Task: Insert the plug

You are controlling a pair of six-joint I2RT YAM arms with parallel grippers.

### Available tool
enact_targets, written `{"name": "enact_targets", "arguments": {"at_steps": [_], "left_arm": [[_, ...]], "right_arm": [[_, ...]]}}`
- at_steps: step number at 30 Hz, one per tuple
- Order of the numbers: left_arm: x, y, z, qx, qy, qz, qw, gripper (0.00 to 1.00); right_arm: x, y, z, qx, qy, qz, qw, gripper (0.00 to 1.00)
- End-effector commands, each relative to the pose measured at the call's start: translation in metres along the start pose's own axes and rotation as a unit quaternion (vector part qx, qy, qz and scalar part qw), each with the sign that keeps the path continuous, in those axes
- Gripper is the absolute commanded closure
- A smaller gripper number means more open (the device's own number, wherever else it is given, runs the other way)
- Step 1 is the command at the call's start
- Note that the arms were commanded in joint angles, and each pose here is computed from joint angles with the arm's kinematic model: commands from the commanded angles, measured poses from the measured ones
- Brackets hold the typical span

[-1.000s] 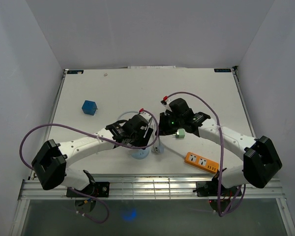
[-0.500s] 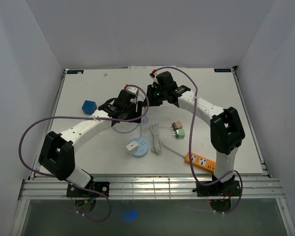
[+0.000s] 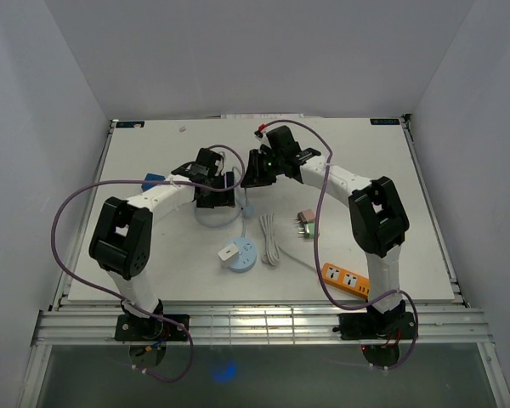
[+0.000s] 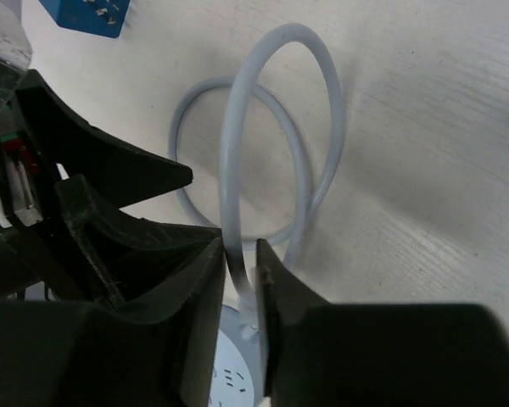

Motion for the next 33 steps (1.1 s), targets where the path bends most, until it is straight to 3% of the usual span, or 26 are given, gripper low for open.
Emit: {"name": "enact_targets", "arguments": {"at_steps": [1, 2, 3, 6, 9, 21, 27, 33], "left_arm": [[-0.014, -0.018, -0.002, 0.058, -0.016, -0.02, 0.998, 0.22], [-0.016, -0.019, 0.003, 0.057, -0.015, -0.029, 0.998, 0.21], [-0.018, -0.017, 0.006, 0.053, -0.015, -0.036, 0.998, 0.21], [-0.026, -0.015, 0.014, 0.049, -0.027, -0.055, 0.997, 0.21], [-0.034, -0.016, 0.02, 0.052, -0.036, -0.071, 0.995, 0.21], [-0.043, -0.025, 0.051, 0.071, -0.041, -0.105, 0.991, 0.21], [-0.048, -0.018, 0.063, 0.022, -0.043, -0.118, 0.992, 0.26], [-0.045, -0.019, 0.078, -0.025, -0.054, -0.097, 0.993, 0.55]], "right_arm": [[0.002, 0.003, 0.004, -0.022, -0.002, -0.008, 1.0, 0.69], [0.003, -0.001, 0.004, -0.018, -0.001, -0.009, 1.0, 0.63], [0.005, -0.004, 0.003, -0.013, -0.002, -0.009, 1.0, 0.51], [0.011, -0.014, -0.004, 0.002, -0.005, -0.008, 1.0, 0.35], [0.019, -0.022, -0.014, 0.01, -0.011, -0.009, 1.0, 0.28], [0.029, -0.046, -0.065, 0.037, -0.051, 0.0, 0.998, 0.24], [0.033, -0.042, -0.083, 0.04, -0.068, -0.005, 0.997, 0.24], [0.037, -0.04, -0.094, 0.036, -0.075, -0.007, 0.997, 0.25]]}}
Point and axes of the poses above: each gripper's point midway between its finger pads, its own z axis out along the fingers, its own y axis along the line the jaws close on, x = y × z, the point moved 7 cm from there along -z, back along the fingers, and after that the axes turned 7 degrees about -z, right-handed, at the moved point
